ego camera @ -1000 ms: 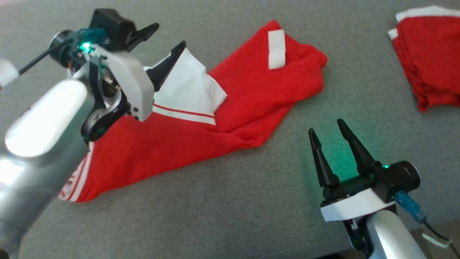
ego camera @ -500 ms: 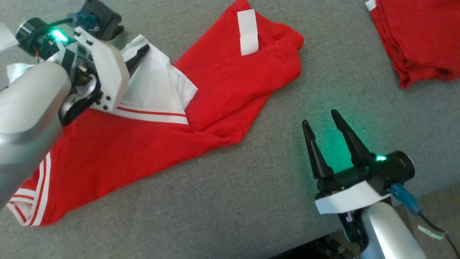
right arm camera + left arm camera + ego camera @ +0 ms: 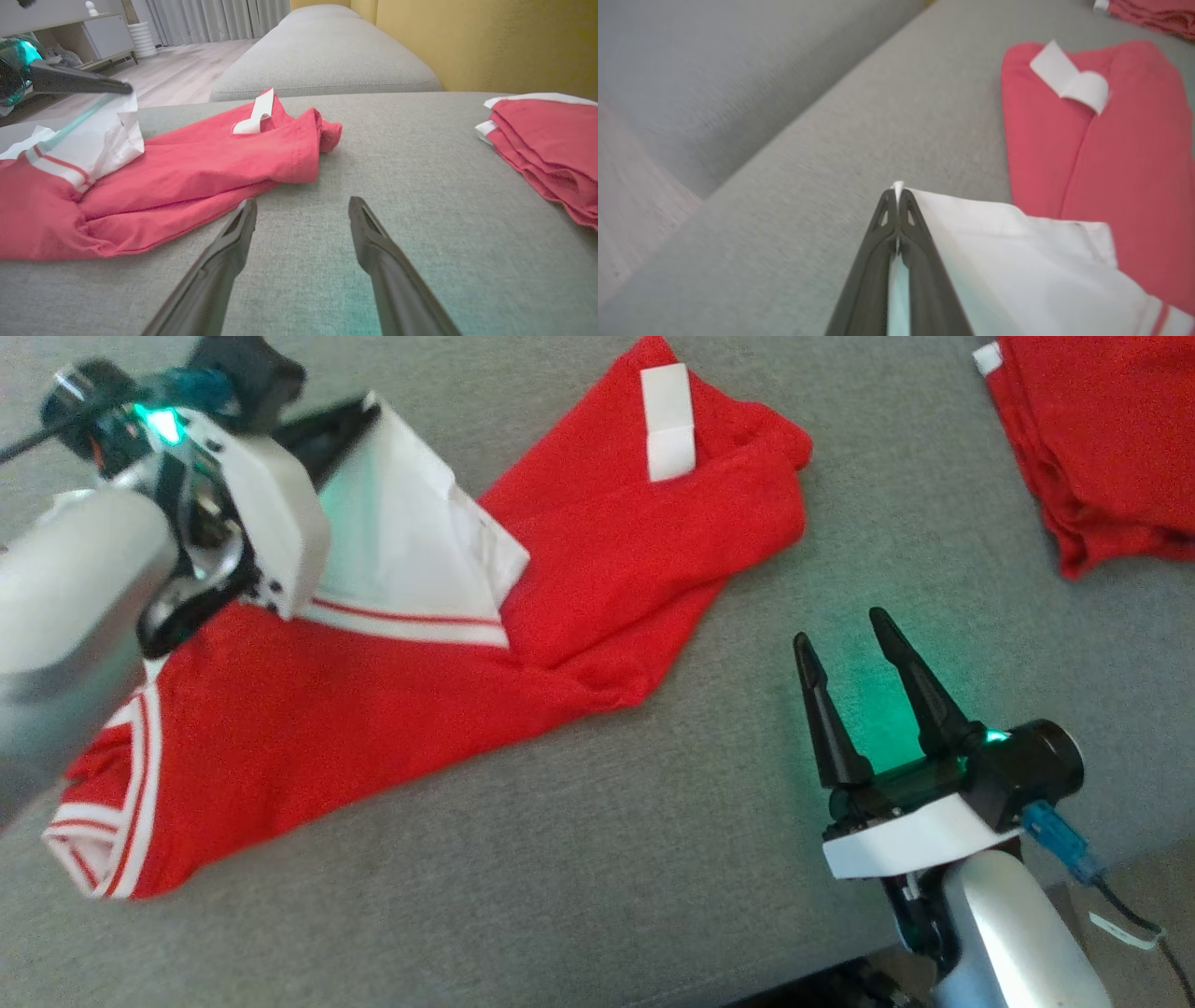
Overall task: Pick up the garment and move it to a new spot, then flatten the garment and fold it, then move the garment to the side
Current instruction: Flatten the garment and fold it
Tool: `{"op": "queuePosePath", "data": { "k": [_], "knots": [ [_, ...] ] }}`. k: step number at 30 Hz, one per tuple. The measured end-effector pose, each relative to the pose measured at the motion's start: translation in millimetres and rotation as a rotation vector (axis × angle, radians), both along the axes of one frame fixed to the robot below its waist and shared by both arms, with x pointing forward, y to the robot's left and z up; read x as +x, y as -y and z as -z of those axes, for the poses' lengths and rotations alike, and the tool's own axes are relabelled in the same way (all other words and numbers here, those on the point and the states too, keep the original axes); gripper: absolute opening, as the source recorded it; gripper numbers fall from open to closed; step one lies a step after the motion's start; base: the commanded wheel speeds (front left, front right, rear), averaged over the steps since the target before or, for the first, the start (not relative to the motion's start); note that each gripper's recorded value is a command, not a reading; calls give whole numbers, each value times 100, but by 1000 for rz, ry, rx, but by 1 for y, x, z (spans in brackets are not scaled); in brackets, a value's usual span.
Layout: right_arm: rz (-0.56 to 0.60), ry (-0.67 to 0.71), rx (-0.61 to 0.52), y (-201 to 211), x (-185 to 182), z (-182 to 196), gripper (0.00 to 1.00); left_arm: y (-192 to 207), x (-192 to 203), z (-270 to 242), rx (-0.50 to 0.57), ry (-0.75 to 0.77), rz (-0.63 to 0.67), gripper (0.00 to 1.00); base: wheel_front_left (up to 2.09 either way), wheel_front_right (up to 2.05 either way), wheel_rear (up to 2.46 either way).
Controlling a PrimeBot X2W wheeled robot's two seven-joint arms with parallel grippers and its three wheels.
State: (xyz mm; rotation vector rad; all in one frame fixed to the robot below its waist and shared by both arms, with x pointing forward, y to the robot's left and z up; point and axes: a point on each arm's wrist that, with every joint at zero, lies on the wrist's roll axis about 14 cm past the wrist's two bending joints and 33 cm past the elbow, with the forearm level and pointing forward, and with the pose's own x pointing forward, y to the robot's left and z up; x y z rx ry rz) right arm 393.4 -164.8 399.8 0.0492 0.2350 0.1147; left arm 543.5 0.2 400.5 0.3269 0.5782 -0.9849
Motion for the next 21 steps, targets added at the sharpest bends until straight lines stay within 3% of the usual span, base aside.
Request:
{"op": "queuePosePath", "data": {
  "k": [7, 21],
  "knots": [
    [-56, 37, 17, -17, 4, -10, 100, -41, 39, -94, -119, 306, -111, 0, 0, 0, 0],
    [-184, 58, 48, -57, 0, -18, 100, -143, 25, -175, -64, 546, -329, 0, 0, 0, 0]
  ]
}}
